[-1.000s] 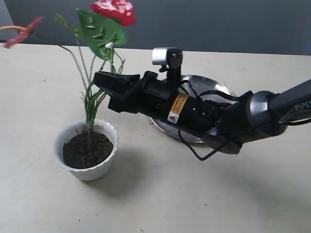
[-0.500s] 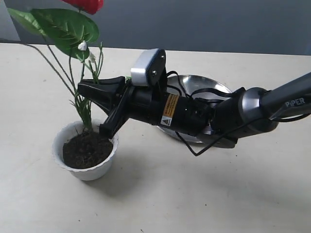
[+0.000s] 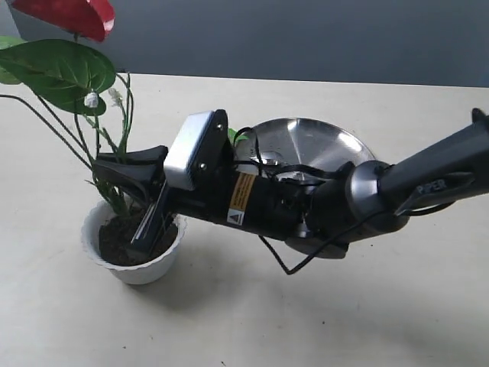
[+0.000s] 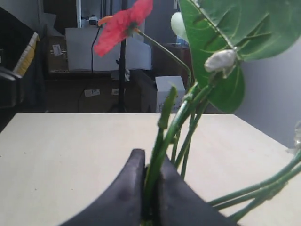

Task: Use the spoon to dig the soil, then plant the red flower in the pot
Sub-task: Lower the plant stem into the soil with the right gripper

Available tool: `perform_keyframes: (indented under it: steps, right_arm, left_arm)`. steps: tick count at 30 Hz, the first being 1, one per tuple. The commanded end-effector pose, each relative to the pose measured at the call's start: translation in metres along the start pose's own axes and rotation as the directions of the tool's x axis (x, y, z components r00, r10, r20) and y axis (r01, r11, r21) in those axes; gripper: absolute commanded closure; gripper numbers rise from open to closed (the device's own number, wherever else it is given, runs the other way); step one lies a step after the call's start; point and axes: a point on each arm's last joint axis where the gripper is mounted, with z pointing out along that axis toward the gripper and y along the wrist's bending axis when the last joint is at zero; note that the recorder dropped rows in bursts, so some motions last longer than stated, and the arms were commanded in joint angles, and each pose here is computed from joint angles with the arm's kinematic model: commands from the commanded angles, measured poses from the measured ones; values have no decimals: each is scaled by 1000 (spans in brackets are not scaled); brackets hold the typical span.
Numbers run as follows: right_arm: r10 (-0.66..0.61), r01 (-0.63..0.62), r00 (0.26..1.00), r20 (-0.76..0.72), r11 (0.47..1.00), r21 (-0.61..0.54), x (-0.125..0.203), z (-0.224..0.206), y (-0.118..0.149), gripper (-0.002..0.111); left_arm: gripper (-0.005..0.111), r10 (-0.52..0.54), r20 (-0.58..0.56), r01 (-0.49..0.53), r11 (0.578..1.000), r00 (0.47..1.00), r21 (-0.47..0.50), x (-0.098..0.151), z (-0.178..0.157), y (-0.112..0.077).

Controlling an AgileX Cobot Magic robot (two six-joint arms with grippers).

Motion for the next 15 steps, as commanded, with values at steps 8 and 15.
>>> perform_keyframes:
  steps: [8, 15]
  right_arm:
    - [30, -31, 997, -66, 999, -8, 37, -2, 14, 109]
    - [23, -24, 998, -54, 1000, -10, 32, -1, 14, 109]
  left_arm:
    - [106, -4, 15, 3, 1000, 1000, 4, -1, 0, 0]
    - [106, -4, 15, 3, 1000, 1000, 4, -1, 0, 0]
